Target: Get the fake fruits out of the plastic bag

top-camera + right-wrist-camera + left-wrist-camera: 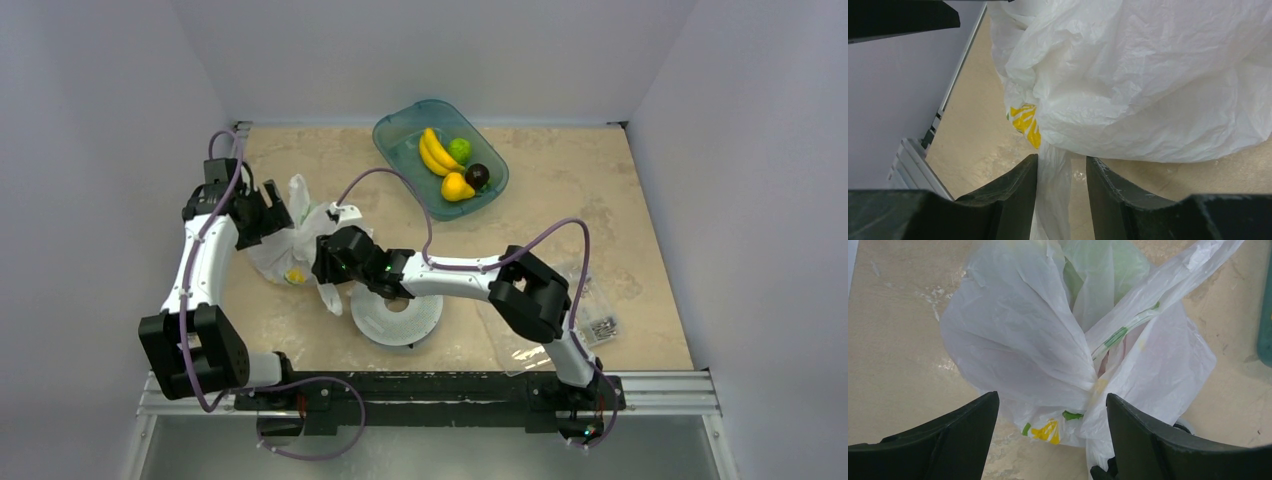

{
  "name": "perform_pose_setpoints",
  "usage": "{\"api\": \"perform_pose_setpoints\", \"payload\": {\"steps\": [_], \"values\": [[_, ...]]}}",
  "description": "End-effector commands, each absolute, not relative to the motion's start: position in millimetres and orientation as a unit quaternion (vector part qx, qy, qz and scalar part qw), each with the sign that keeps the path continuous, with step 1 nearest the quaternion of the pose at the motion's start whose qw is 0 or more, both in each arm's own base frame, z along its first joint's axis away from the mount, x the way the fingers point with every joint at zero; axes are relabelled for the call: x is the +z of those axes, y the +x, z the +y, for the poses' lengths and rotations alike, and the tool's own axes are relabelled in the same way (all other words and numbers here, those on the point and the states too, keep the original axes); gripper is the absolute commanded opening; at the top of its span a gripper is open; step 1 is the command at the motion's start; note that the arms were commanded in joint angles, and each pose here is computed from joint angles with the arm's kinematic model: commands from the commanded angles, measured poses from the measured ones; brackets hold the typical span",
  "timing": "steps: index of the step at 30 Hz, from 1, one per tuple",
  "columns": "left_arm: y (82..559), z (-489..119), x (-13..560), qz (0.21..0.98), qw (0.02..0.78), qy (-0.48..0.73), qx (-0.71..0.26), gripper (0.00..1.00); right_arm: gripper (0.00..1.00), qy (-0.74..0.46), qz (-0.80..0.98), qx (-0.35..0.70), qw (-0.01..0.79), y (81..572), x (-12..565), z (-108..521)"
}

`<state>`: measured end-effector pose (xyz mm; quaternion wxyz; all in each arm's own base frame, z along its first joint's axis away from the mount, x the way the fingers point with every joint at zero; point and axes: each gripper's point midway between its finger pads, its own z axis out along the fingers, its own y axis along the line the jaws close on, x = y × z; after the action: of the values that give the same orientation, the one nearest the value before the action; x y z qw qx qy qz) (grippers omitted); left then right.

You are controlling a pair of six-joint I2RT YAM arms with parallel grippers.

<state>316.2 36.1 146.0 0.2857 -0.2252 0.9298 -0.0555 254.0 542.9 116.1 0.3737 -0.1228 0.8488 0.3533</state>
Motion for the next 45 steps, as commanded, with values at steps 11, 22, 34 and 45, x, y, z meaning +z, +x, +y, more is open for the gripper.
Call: {"api": "perform_pose_setpoints", "payload": {"steps": [11, 22, 34, 45], "values": [[314.4, 22.8, 113.5, 0.950, 0.216, -0.209, -0.085, 0.65, 0.58, -0.100, 0.821, 0.338, 0.448, 271.3, 184.7, 538.0], [315.7, 18.8, 109.4, 0.954, 0.211, -0.192, -0.096, 0.22, 0.64, -0.198, 0.809, 0.262, 0.488, 257.3, 186.0, 552.7], [321.2, 12.1, 119.3, 0.949, 0.225, -0.184, -0.119, 0.09, 0.70, -0.212, 0.800, 0.187, 0.529, 271.7, 170.2, 572.2], [320.5, 10.9, 121.8, 0.949, 0.229, -0.179, -0.122, 0.00, 0.55, -0.122, 0.787, 0.149, 0.586, 298.1, 164.1, 563.3]]}}
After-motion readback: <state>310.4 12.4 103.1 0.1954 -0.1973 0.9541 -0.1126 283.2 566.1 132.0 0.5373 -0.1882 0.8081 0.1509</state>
